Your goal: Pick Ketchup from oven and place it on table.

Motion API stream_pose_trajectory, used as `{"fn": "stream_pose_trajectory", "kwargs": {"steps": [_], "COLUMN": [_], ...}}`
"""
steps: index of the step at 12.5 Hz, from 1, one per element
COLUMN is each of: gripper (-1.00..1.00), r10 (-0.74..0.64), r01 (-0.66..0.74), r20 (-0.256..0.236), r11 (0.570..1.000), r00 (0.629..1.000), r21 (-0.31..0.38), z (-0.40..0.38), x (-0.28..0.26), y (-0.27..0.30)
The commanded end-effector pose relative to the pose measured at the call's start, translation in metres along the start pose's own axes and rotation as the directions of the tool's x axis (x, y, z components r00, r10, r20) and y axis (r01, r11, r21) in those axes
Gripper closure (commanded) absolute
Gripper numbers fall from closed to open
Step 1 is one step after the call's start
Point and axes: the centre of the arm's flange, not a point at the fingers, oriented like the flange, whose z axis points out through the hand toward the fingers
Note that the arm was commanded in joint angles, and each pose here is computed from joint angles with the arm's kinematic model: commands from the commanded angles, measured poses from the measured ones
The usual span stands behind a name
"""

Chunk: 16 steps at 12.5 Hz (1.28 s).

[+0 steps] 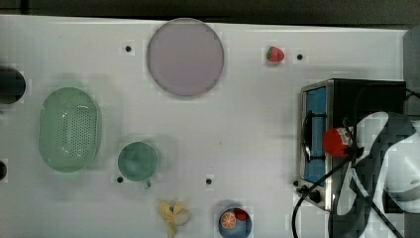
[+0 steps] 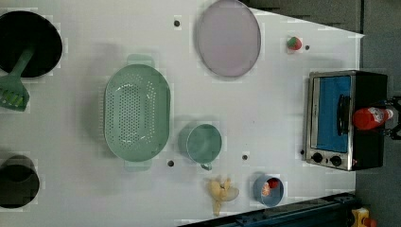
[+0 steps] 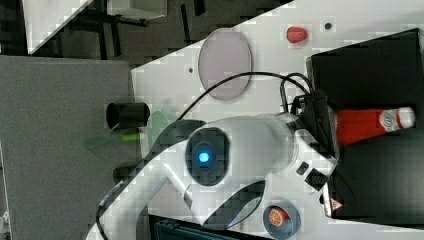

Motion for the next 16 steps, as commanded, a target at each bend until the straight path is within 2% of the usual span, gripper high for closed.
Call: {"fn": "stream_pose_trajectory", "kwargs": {"steps": [1,2,3,5,6,9,11,14,16], "gripper": [-1.00,-1.00,-0.92,-0.43,-0.27,-0.27,-0.27,-0.27,-0.27], "r10": [0.036,0.036,0.040,0.041,0.033,0.025,0.001,-0.144,-0.226], "r01": [-0.034,-0.035,-0.039,-0.040,-0.032,-0.024,0.003,0.154,0.234], "r20": [-0.022,-0.022,-0.022,-0.022,-0.024,-0.033,-0.056,-0.108,-0.099], "r11": [0.998,0.998,0.998,0.999,0.999,0.998,0.998,0.984,0.970], "r00": [0.999,0.999,0.999,0.999,0.999,0.999,0.998,0.984,0.969], "r21": [0.053,0.049,0.043,0.032,0.038,0.050,0.068,0.085,0.072], "z": [-0.019,-0.016,-0.013,-0.006,-0.009,-0.017,-0.038,-0.096,-0.140], "x": [0.005,0.005,0.007,0.008,0.005,0.004,0.003,-0.019,-0.052], "y": [-0.008,-0.008,-0.007,-0.007,-0.011,-0.016,-0.024,-0.050,-0.062]}}
